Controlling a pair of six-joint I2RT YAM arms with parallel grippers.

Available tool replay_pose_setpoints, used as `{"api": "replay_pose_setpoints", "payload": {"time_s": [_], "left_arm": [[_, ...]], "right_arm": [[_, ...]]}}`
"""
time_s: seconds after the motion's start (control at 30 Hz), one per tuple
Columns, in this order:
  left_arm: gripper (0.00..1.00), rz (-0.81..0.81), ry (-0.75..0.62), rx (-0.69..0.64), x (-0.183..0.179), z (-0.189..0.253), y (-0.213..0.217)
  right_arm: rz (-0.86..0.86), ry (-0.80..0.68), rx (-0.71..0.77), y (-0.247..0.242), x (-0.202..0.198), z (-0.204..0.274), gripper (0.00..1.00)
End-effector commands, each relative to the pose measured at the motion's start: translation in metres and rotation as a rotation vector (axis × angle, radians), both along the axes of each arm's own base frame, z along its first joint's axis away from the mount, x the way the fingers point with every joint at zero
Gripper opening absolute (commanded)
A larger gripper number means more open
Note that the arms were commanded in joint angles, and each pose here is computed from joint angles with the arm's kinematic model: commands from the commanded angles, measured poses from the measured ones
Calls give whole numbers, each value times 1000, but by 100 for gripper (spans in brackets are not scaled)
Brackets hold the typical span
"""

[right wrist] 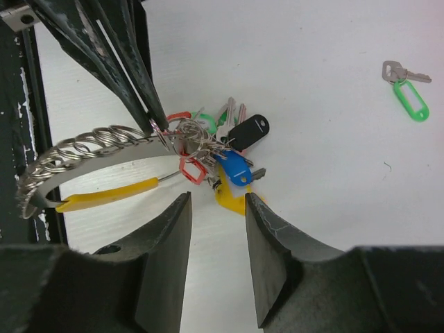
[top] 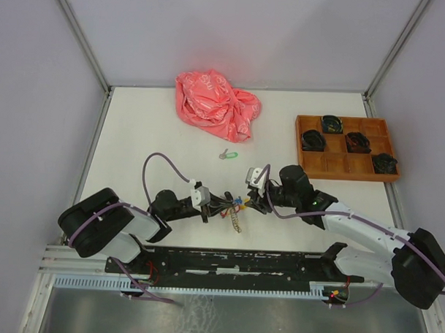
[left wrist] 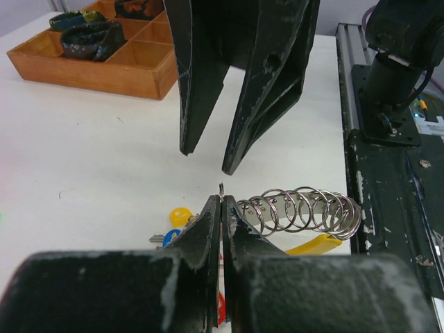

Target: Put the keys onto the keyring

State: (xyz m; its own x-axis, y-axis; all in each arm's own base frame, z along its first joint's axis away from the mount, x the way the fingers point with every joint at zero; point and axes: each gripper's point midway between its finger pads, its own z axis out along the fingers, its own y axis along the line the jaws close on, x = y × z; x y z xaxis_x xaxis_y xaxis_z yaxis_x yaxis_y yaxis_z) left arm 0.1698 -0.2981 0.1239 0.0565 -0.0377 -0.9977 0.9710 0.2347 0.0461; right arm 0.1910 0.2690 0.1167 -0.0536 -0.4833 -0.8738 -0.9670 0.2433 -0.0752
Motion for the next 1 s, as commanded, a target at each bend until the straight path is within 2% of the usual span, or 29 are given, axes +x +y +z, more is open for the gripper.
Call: {"api": "replay_pose_setpoints", "payload": {"time_s": [0.0, 0.23, 0.43, 0.6, 0.77, 0.97], "left_arm": [[3, -19, -62, -121, -3, 36, -3], [3, -36, -57, -130, -5, 38, -5], [3, -45, -54, -138, -5, 40, -7], [3, -41, -50, -136, -4, 40, -7], [3, -38, -47, -134, -3, 39, -8], [3, -30, -44, -116, -1, 34, -7]], "right_arm": [[17, -111, 199, 17, 13, 35, 45], [111, -81, 241, 27, -1, 33, 43], [170, -33, 234, 32, -9, 29, 34], [200, -10, 222, 33, -14, 24, 32], [203, -1, 211, 34, -14, 22, 32], [114, -32, 150, 21, -2, 7, 32]]}}
